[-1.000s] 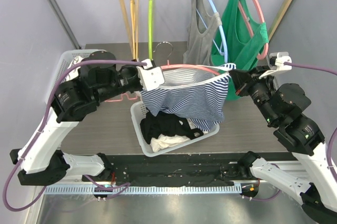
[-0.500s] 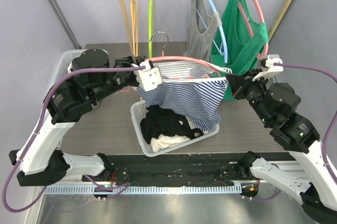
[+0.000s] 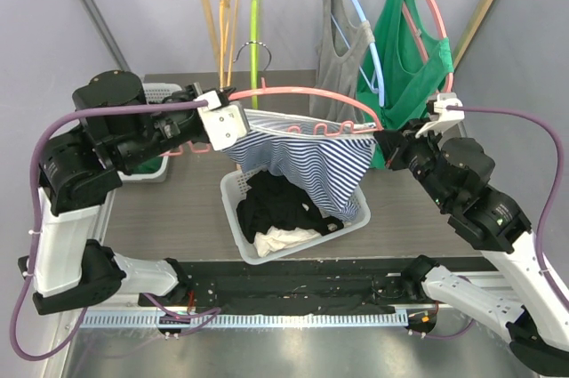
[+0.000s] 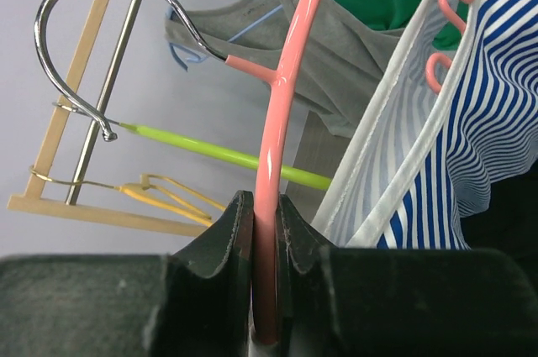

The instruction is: Remove the tank top from the hanger

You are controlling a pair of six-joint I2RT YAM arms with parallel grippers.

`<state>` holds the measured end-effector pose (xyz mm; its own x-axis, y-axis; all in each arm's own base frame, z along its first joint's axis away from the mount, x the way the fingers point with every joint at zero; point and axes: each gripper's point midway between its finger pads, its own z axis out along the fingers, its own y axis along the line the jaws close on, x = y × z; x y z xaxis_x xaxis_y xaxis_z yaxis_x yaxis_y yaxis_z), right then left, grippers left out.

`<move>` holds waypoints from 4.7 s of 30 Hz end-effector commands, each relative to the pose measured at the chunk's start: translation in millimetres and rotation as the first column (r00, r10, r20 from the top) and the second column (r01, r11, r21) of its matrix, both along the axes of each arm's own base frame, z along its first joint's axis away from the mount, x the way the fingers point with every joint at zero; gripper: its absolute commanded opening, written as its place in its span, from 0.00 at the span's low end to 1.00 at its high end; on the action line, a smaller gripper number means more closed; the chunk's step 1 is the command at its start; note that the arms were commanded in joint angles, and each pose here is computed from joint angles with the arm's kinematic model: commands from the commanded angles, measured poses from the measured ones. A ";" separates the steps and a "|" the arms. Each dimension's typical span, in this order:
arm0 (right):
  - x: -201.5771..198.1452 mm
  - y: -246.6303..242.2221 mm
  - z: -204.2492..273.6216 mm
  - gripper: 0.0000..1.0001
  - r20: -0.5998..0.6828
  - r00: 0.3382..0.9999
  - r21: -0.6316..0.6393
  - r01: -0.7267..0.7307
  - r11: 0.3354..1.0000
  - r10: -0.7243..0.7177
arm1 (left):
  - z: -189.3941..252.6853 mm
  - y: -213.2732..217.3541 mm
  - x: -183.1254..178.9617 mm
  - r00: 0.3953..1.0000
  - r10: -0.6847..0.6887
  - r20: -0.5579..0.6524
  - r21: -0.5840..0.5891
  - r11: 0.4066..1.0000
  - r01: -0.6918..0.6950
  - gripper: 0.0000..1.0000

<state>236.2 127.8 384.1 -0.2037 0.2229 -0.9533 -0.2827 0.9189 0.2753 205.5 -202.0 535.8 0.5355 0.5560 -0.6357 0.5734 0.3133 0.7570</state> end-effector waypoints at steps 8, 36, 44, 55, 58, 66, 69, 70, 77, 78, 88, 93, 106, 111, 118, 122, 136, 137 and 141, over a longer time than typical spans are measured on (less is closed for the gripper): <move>-2.5 -1.0 -30.3 0.09 -0.045 0.999 -0.047 -0.017 0.999 0.015 | 23.5 8.7 17.0 0.991 0.102 0.084 -0.119 0.989 -0.092 0.00; -72.4 20.2 106.5 0.72 0.267 0.855 -0.241 -0.386 0.890 0.444 | -39.1 -60.2 -5.0 0.958 -0.284 -0.048 0.125 0.950 0.288 0.00; -104.5 55.8 99.7 0.71 0.222 0.718 -0.211 -0.625 0.752 0.659 | -47.7 -65.5 -18.8 0.927 -0.369 -0.072 0.147 0.915 0.375 0.00; -121.7 78.7 79.1 0.66 0.116 0.621 -0.128 -0.765 0.631 0.776 | -27.3 -70.0 -18.3 0.919 -0.393 0.033 0.123 0.914 0.387 0.00; -120.6 79.7 75.1 0.63 0.099 0.622 -0.123 -0.767 0.630 0.777 | -16.9 -67.3 -21.2 0.917 -0.394 0.058 0.106 0.916 0.387 0.00; -117.9 79.4 68.6 0.51 0.071 0.635 -0.114 -0.761 0.639 0.769 | -6.4 -57.5 -34.4 0.910 -0.409 0.069 0.086 0.911 0.403 0.00; -116.5 77.4 64.2 0.52 0.062 0.647 -0.116 -0.752 0.649 0.760 | -3.3 -53.1 -40.2 0.907 -0.415 0.073 0.083 0.909 0.409 0.00; -115.6 76.8 61.9 0.53 0.053 0.653 -0.114 -0.747 0.654 0.755 | -4.6 -51.7 -42.7 0.905 -0.421 0.063 0.085 0.906 0.415 0.00; -108.5 70.1 60.4 0.61 0.046 0.695 -0.133 -0.707 0.694 0.717 | -9.4 -42.9 -55.3 0.897 -0.442 0.035 0.097 0.894 0.437 0.00; -108.2 71.9 59.8 0.62 0.040 0.690 -0.129 -0.713 0.689 0.722 | -9.8 -42.4 -55.4 0.896 -0.442 0.035 0.098 0.894 0.437 0.00; -112.2 73.5 71.9 0.01 0.069 0.675 -0.122 -0.725 0.678 0.735 | -16.1 -50.5 -41.6 0.915 -0.403 0.017 0.074 0.913 0.401 0.01; -91.7 50.1 88.0 0.01 0.100 0.788 -0.189 -0.585 0.789 0.608 | -2.7 -66.9 -14.6 0.955 -0.297 0.017 -0.075 0.952 0.298 0.39; -70.0 -25.0 112.2 0.01 0.193 0.931 -0.373 -0.222 0.901 0.310 | -1.5 -50.4 16.4 0.989 -0.054 -0.140 -0.324 0.946 0.005 0.88; -78.5 -29.8 112.8 0.01 0.201 0.930 -0.353 -0.224 0.908 0.307 | -26.4 -49.5 27.7 0.976 -0.001 -0.218 -0.349 0.934 -0.077 0.71; -92.5 -28.7 119.9 0.01 0.222 0.912 -0.327 -0.264 0.907 0.346 | -64.7 -75.5 31.7 0.938 -0.052 -0.343 -0.357 0.931 -0.080 0.66; -101.1 -23.5 115.7 0.01 0.208 0.897 -0.322 -0.315 0.893 0.391 | -58.8 -89.0 37.7 0.939 -0.067 -0.338 -0.372 0.926 -0.068 0.69; -118.0 -10.4 107.6 0.01 0.179 0.858 -0.289 -0.422 0.859 0.481 | -42.6 -93.1 29.3 0.935 -0.120 -0.334 -0.410 0.912 -0.030 0.48; -118.1 -9.4 107.8 0.01 0.179 0.856 -0.287 -0.426 0.858 0.485 | -44.0 -93.7 28.6 0.933 -0.123 -0.339 -0.407 0.913 -0.027 0.42; -115.8 -9.0 104.3 0.01 0.164 0.861 -0.290 -0.424 0.858 0.482 | -43.0 -92.6 27.7 0.934 -0.124 -0.335 -0.405 0.914 -0.024 0.17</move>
<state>120.5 113.5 462.1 -0.0736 -0.1536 -0.9854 -0.7014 0.7104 -0.0583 243.3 -298.5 458.3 0.1980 0.2795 -0.9395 0.8046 0.5011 0.3187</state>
